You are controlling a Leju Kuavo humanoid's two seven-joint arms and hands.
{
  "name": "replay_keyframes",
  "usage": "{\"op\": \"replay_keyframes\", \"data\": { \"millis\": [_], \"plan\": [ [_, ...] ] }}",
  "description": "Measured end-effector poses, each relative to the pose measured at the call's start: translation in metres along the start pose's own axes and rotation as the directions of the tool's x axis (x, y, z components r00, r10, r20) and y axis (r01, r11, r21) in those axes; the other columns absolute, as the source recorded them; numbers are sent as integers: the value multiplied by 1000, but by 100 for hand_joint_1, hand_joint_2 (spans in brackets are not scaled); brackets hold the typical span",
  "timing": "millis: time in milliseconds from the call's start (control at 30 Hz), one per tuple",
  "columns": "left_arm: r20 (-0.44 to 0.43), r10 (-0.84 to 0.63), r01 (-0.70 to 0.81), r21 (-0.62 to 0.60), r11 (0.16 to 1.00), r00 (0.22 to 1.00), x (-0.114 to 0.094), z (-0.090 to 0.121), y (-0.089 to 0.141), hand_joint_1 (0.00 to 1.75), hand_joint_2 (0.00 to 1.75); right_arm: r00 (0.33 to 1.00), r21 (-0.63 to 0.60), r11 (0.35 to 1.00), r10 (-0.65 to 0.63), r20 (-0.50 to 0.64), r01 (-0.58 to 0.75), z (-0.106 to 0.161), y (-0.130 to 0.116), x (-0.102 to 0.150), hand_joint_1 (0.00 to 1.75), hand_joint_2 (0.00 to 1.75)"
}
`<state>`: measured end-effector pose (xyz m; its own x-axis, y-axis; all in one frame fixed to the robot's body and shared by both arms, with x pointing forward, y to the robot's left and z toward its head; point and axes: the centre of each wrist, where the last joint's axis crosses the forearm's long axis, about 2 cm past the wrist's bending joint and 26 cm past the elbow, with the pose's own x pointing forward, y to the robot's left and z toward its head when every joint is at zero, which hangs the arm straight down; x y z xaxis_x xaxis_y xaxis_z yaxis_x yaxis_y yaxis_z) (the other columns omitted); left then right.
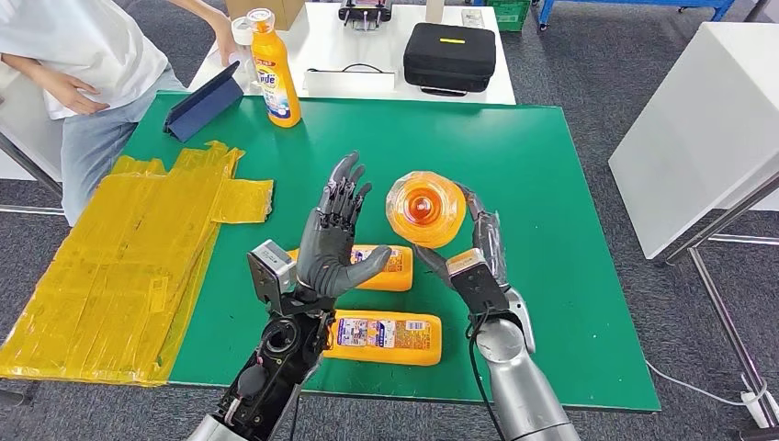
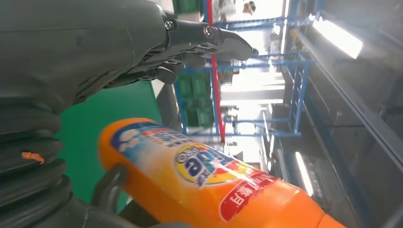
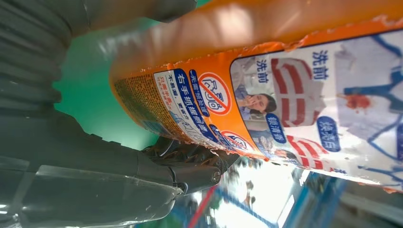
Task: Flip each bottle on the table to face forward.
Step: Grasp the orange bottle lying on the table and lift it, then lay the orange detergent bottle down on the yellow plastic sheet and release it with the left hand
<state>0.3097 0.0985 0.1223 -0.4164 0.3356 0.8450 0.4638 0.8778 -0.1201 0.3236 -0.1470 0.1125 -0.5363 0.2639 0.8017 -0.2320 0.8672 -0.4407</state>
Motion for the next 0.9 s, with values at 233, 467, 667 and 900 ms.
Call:
{"op": "replay_keyframes", "data": {
  "millis": [233,467,667,900],
  "plan": [
    [10,-44,44,11,999,999,1,-4,2,0,175,997,93,993,-73,-24,75,-2,12,-3,175,175],
    [9,-45,45,10,999,999,1,-4,2,0,175,996,102,991,-79,-38,82,-1,14,-5,175,175],
    [9,-45,45,13,999,999,1,-4,2,0,175,992,137,983,-114,-52,120,-4,18,-6,175,175],
    [11,-43,43,13,999,999,1,-4,2,0,175,989,183,972,-137,-64,146,-13,23,-6,175,175]
  ]
}}
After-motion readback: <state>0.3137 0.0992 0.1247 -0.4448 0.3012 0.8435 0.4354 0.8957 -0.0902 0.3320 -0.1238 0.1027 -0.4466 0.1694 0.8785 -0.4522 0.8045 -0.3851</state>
